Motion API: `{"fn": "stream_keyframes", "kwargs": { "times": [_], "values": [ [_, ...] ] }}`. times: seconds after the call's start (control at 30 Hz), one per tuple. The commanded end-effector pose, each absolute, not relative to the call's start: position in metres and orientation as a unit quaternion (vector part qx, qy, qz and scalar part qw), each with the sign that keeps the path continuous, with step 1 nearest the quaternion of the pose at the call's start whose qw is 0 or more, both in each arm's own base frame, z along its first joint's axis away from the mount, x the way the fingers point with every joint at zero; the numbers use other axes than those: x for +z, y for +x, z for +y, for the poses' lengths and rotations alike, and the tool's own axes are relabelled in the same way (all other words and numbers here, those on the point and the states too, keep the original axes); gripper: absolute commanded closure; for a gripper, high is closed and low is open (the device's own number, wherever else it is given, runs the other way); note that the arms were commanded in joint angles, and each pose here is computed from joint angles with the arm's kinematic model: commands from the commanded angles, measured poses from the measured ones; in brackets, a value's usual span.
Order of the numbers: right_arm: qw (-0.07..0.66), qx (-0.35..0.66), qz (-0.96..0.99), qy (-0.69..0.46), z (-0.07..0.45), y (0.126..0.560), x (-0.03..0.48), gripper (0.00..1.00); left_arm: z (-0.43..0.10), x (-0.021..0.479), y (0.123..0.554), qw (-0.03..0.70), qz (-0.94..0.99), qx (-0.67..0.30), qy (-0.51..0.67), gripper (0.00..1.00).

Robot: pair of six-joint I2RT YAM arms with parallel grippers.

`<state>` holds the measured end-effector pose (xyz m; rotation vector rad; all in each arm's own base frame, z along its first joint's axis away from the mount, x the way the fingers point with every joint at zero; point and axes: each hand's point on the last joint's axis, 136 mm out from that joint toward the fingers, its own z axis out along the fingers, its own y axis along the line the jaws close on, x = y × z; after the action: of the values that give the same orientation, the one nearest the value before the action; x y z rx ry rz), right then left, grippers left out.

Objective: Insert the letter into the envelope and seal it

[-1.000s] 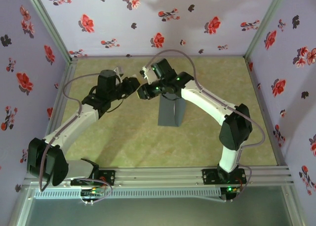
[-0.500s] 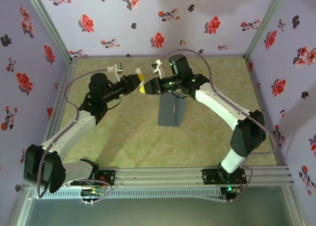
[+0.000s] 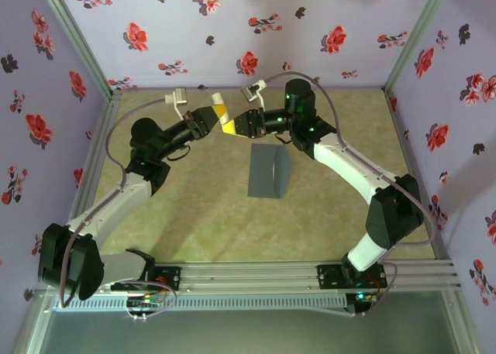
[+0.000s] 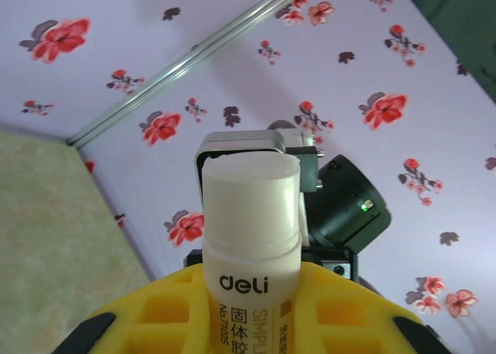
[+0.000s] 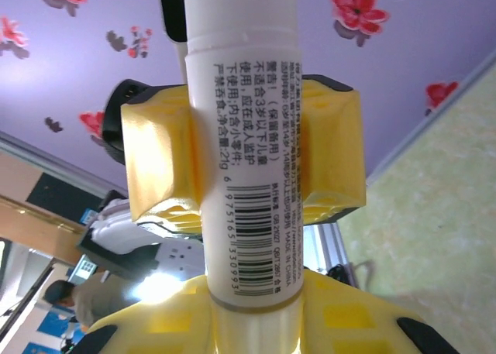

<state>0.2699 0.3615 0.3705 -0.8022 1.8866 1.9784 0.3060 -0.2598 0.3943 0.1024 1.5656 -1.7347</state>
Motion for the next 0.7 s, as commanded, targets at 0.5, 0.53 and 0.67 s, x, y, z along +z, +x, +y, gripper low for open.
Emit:
{"fn": "stream_keyframes", "kwargs": {
  "times": [0.5, 0.53, 0.67],
  "values": [
    [0.200, 0.599, 0.716, -0.297, 0.345, 0.277, 0.350, 0.64, -0.260, 0.355, 0.318, 0.334, 0.672, -0.658, 0.052, 1.00],
    [0.195, 0.585, 0.729, -0.298, 0.342, 0.275, 0.343, 0.63, -0.255, 0.351, 0.325, 0.341, 0.685, -0.643, 0.042, 1.00],
    [0.191, 0.527, 0.776, -0.290, 0.328, 0.273, 0.317, 0.57, -0.231, 0.327, 0.352, 0.374, 0.756, -0.538, -0.011, 1.00]
  ]
}}
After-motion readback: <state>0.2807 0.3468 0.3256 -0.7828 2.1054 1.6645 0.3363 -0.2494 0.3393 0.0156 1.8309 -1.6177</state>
